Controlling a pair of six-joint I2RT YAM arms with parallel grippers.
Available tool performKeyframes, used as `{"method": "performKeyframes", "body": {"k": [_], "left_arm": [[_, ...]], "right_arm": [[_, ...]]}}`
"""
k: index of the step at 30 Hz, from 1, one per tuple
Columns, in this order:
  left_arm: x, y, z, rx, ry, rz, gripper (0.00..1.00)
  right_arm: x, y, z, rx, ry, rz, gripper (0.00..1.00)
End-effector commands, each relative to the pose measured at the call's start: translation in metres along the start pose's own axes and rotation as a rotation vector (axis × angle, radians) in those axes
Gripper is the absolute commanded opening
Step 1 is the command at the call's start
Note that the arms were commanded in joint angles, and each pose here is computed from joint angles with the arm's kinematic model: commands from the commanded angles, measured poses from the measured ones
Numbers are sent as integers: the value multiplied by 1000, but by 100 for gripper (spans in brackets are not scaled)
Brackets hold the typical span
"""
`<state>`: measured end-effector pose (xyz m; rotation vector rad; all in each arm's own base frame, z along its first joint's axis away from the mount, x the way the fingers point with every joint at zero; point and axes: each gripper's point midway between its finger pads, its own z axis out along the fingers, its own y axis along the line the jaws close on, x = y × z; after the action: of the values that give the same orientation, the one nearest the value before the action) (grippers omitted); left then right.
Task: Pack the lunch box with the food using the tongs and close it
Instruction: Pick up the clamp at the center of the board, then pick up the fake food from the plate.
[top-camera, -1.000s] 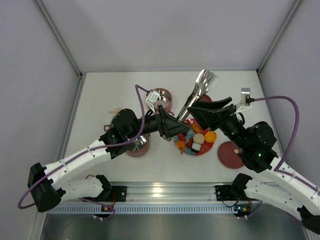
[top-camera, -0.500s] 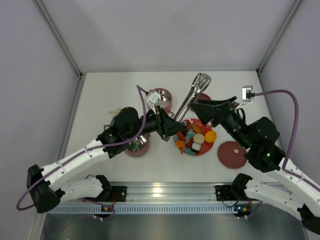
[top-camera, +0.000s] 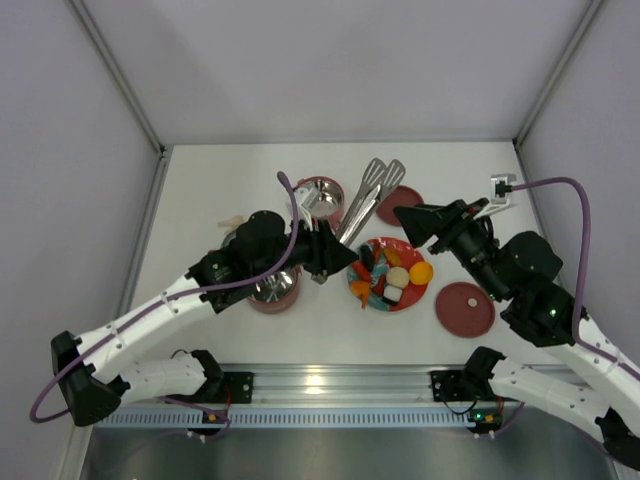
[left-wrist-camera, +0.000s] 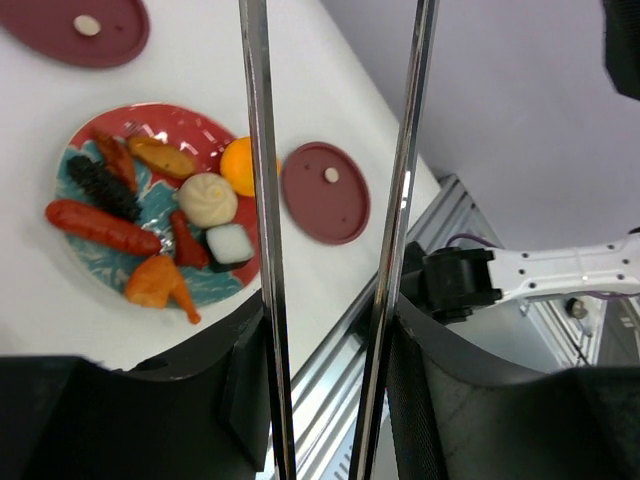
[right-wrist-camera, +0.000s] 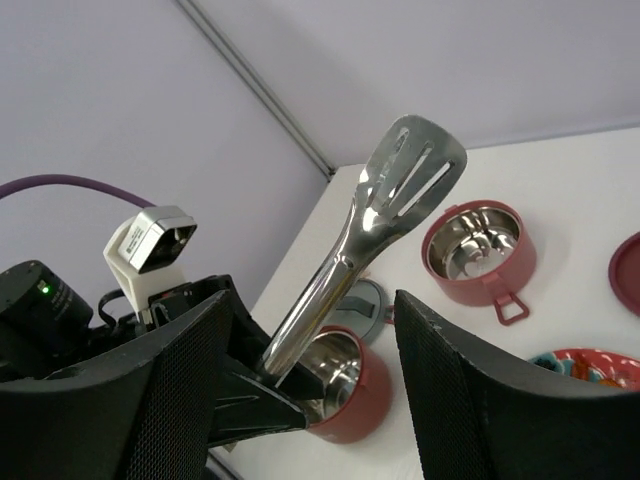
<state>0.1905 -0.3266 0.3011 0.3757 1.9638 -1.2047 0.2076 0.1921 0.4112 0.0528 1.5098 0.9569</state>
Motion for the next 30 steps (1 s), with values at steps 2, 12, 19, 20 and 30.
{"method": "performKeyframes", "body": {"k": [2,12,19,20,30], "left_arm": [[-9,11,-9,-87,-14,46,47],[10,37,-8,-182,42,59,56],[21,52,-8,-239,71,56,55],[24,55,-8,-247,83,57,55],[49,83,-2,-350,166,59,56]], "right_arm": [[0,-12,-10,60,20,-46,65],[10,-25,-13,105,45,-69,65],[17,-34,-15,133,58,-82,65],[18,-36,-16,139,59,-84,65],[22,-48,-20,183,64,-102,65]]}}
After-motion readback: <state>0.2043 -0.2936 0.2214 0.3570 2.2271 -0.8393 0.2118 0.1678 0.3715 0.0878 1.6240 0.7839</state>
